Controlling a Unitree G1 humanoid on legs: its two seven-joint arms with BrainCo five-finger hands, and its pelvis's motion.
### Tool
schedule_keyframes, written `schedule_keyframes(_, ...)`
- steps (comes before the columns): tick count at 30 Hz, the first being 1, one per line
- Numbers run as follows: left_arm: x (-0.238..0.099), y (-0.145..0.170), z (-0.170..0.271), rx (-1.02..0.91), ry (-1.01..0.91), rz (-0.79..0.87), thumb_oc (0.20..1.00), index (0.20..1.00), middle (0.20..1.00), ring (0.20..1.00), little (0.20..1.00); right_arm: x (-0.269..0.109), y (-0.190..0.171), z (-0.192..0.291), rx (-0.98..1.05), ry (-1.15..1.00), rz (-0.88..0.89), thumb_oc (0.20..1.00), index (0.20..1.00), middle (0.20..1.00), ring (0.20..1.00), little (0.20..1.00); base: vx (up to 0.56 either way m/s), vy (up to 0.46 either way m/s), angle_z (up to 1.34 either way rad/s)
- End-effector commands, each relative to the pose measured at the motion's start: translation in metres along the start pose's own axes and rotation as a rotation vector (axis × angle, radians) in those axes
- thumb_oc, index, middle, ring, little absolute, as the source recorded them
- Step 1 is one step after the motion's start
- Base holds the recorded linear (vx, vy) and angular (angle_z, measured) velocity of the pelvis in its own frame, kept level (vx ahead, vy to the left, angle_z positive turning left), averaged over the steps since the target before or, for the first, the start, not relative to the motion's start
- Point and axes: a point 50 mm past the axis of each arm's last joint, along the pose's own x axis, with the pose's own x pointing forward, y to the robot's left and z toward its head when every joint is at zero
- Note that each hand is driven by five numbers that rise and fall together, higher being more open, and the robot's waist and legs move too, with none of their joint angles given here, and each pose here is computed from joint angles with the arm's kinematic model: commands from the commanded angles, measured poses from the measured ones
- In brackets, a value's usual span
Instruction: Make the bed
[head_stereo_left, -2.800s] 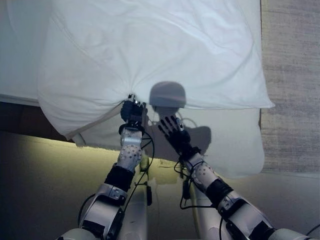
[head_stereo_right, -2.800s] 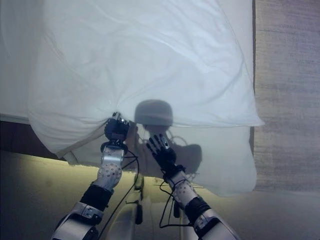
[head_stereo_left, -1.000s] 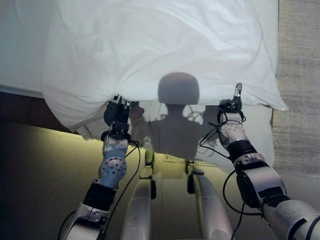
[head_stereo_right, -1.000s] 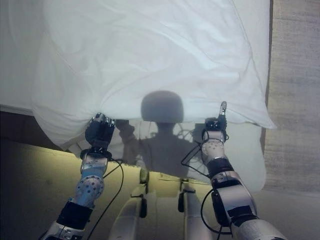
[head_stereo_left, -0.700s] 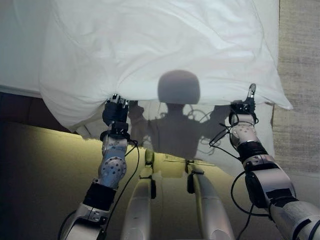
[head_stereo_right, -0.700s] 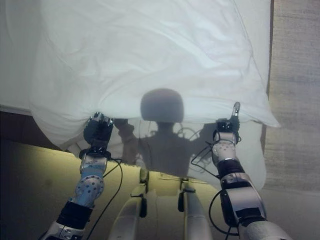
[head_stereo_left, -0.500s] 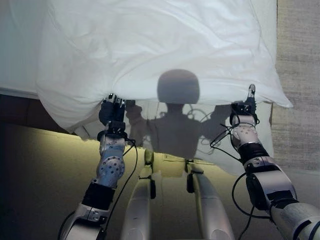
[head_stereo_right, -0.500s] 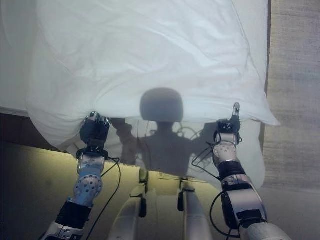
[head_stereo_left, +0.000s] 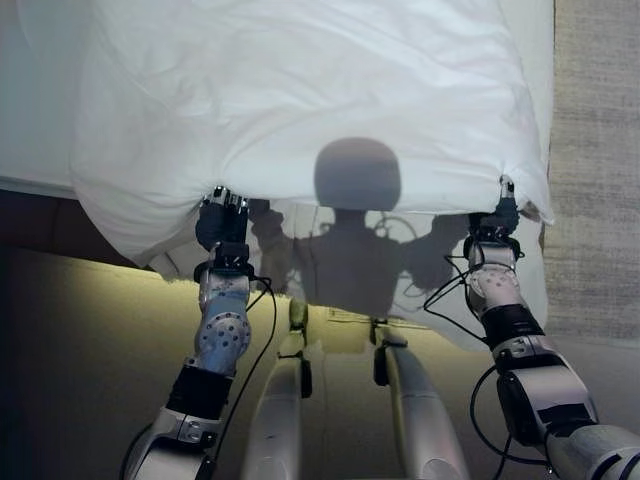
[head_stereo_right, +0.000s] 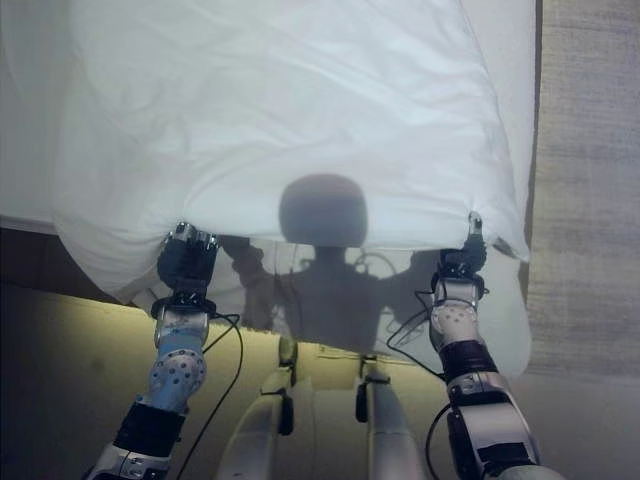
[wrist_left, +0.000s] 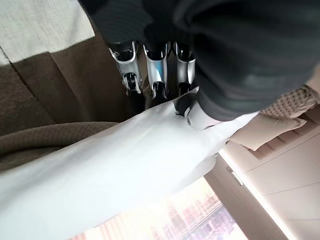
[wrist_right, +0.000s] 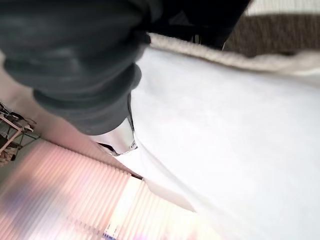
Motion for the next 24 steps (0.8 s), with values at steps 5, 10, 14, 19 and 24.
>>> schedule_keyframes(5,-0.005,0.029,0.021,-0.028,-0.132,0.080,1.000,1.000,1.000,1.000,1.000,-0.016,0.013,0.033,0.033,-0.108,0.231,0.200,0.200,0.200,0.200,0.200,0.00,0.000,0.00)
schedule_keyframes(10,-0.007,0.051,0.007,-0.045,-0.052,0.173,1.000,1.000,1.000,1.000,1.000,-0.028,0.038,0.027,0.071,-0.086,0.406,0.200,0.200,0.200,0.200,0.200,0.00,0.000,0.00)
schedule_keyframes(14,-0.007,0.069,-0.011,-0.057,0.043,0.248,1.000,1.000,1.000,1.000,1.000,-0.043,0.067,0.017,0.092,-0.038,0.592,0.200,0.200,0.200,0.200,0.200,0.00,-0.003,-0.03)
schedule_keyframes(19,-0.003,0.072,-0.023,-0.054,0.116,0.256,1.000,1.000,1.000,1.000,1.000,-0.054,0.084,0.008,0.103,0.015,0.702,0.200,0.200,0.200,0.200,0.200,0.00,0.000,-0.03)
schedule_keyframes(24,-0.008,0.083,-0.048,-0.058,0.255,0.323,1.000,1.000,1.000,1.000,1.000,-0.069,0.100,-0.008,0.107,0.134,0.820,0.200,0.200,0.200,0.200,0.200,0.00,-0.005,-0.08)
